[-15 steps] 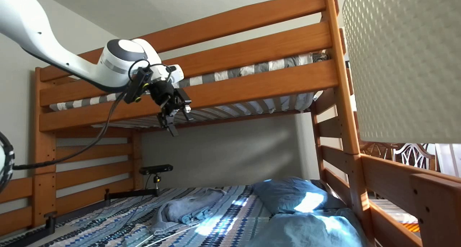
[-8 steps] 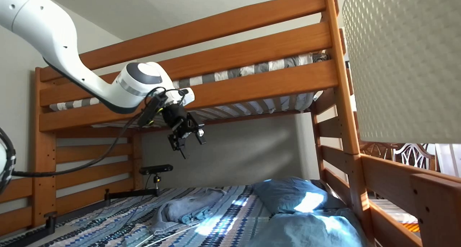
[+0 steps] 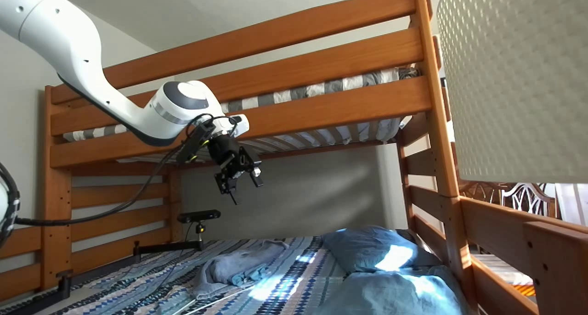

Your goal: Pull the sheet to the left

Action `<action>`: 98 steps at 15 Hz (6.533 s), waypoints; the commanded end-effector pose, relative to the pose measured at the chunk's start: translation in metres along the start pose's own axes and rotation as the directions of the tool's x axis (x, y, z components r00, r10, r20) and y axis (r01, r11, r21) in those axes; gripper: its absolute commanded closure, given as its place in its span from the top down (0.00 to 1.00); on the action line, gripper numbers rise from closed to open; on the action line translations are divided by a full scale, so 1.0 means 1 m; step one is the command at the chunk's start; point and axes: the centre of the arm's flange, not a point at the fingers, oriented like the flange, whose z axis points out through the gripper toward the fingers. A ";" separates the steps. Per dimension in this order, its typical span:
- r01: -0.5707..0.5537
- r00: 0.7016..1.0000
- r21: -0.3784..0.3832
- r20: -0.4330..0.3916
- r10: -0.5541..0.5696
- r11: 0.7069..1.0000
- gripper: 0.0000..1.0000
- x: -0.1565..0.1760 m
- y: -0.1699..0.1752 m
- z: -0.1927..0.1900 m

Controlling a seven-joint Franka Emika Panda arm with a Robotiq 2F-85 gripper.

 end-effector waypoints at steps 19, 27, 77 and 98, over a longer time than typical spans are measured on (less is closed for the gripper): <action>0.310 0.951 0.050 -0.005 -0.310 0.949 1.00 0.075 -0.060 0.107; 0.416 0.909 0.071 -0.074 -0.411 0.907 1.00 0.112 -0.095 0.159; 0.468 0.884 -0.032 0.018 -0.468 0.883 0.38 0.196 -0.171 0.402; 0.676 0.722 0.121 -0.304 -0.621 0.727 0.02 0.203 -0.162 0.336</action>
